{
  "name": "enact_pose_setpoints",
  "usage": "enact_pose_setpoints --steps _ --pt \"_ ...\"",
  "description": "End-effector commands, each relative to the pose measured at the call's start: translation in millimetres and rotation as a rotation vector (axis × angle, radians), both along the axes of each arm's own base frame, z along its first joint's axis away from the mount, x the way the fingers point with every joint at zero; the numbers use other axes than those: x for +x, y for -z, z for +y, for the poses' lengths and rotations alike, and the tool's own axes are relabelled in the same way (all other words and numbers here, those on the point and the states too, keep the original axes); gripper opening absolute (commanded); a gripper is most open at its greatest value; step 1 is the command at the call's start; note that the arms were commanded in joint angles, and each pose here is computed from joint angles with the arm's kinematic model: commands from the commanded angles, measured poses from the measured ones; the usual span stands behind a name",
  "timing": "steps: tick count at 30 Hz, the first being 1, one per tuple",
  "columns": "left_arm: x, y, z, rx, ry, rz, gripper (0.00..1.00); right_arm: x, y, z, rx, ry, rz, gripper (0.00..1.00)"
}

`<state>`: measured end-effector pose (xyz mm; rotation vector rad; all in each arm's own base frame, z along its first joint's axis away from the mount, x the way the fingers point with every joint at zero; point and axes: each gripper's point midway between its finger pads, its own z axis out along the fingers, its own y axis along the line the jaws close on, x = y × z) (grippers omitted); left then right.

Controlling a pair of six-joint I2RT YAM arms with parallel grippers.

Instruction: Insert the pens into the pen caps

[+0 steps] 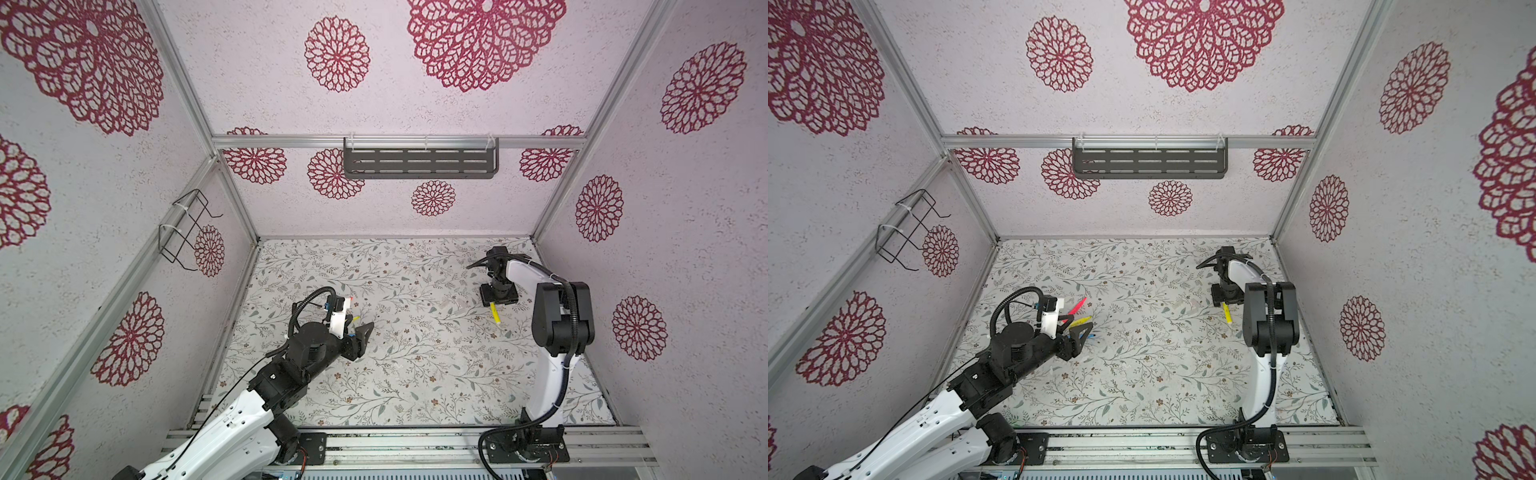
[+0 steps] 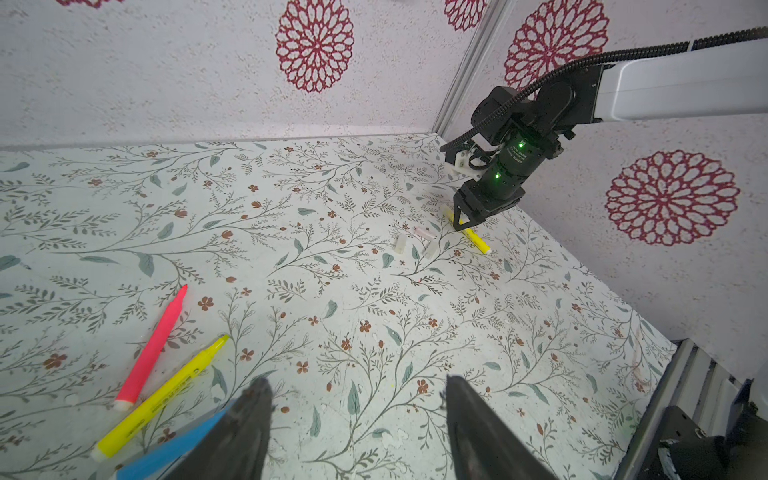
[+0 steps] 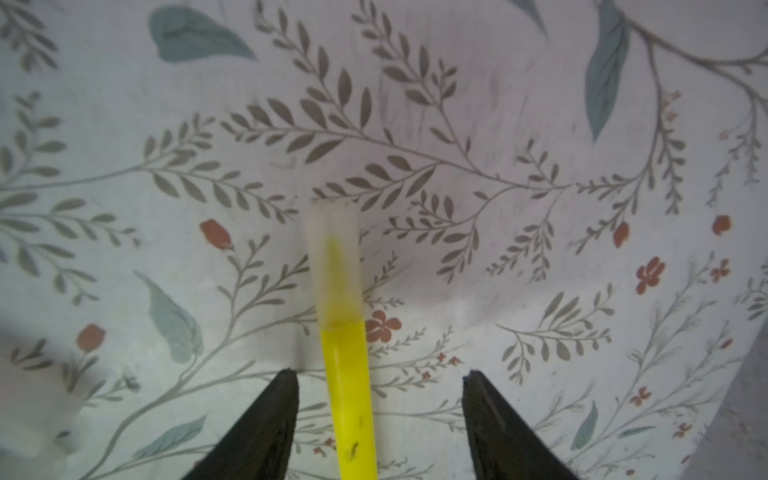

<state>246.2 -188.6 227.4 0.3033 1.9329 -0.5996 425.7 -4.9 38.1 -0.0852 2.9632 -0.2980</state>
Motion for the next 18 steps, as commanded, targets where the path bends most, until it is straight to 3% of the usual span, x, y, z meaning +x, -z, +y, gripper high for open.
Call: enact_pose_setpoints --steps 1,8,18 --pt "4.4 14.4 12.0 0.056 -0.060 0.048 0.69 6.9 -65.9 9.1 0.035 0.018 -0.140 0.67" --pt "15.6 30.7 20.5 0.096 -0.117 0.131 0.69 1.3 -140.7 37.4 0.178 -0.003 -0.341 0.67" --pt "33.9 70.6 36.9 0.112 -0.181 0.366 0.68 -21.8 -166.9 72.8 0.371 -0.060 -0.441 0.67"
